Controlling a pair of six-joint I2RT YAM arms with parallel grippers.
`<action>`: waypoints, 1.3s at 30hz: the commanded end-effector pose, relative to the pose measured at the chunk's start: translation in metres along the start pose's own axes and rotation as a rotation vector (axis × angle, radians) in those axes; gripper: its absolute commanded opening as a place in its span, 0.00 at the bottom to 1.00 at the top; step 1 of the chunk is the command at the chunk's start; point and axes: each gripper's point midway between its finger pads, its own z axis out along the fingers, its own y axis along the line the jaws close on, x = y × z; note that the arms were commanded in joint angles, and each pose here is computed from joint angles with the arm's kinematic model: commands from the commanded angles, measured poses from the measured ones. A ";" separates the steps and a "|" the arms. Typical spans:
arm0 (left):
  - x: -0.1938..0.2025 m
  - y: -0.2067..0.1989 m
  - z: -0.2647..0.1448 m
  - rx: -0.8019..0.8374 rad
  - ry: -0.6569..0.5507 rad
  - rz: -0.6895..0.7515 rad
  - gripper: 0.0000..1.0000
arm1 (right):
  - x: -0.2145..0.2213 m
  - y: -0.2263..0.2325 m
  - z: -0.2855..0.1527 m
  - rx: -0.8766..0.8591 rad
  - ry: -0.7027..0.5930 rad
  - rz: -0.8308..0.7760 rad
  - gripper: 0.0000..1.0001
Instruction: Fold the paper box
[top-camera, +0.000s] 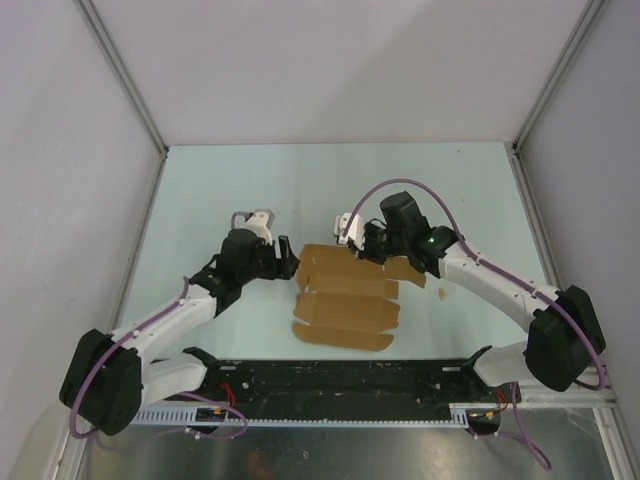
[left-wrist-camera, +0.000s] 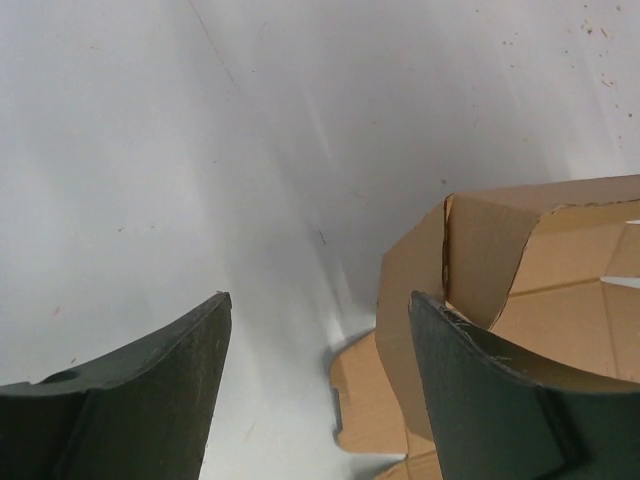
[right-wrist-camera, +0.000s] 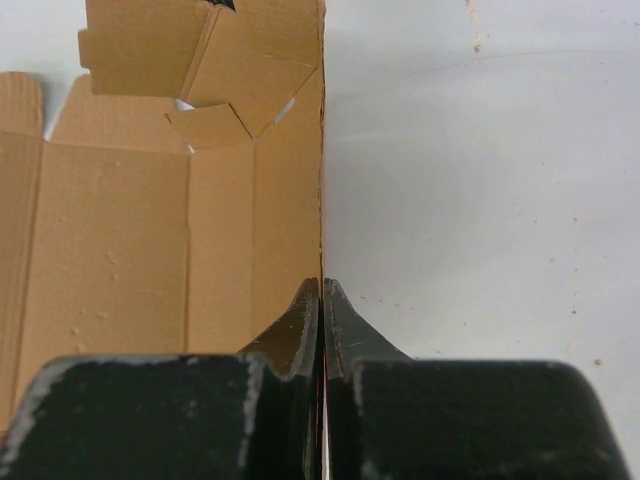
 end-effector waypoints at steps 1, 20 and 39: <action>-0.004 0.001 0.012 0.011 -0.051 -0.017 0.77 | -0.007 -0.020 0.005 0.082 -0.039 -0.075 0.00; 0.022 -0.001 0.020 0.075 -0.036 0.004 0.76 | 0.016 -0.006 0.015 0.320 -0.021 -0.203 0.00; 0.038 -0.011 -0.008 0.142 -0.121 0.014 0.74 | 0.013 0.029 0.001 0.524 0.013 -0.339 0.00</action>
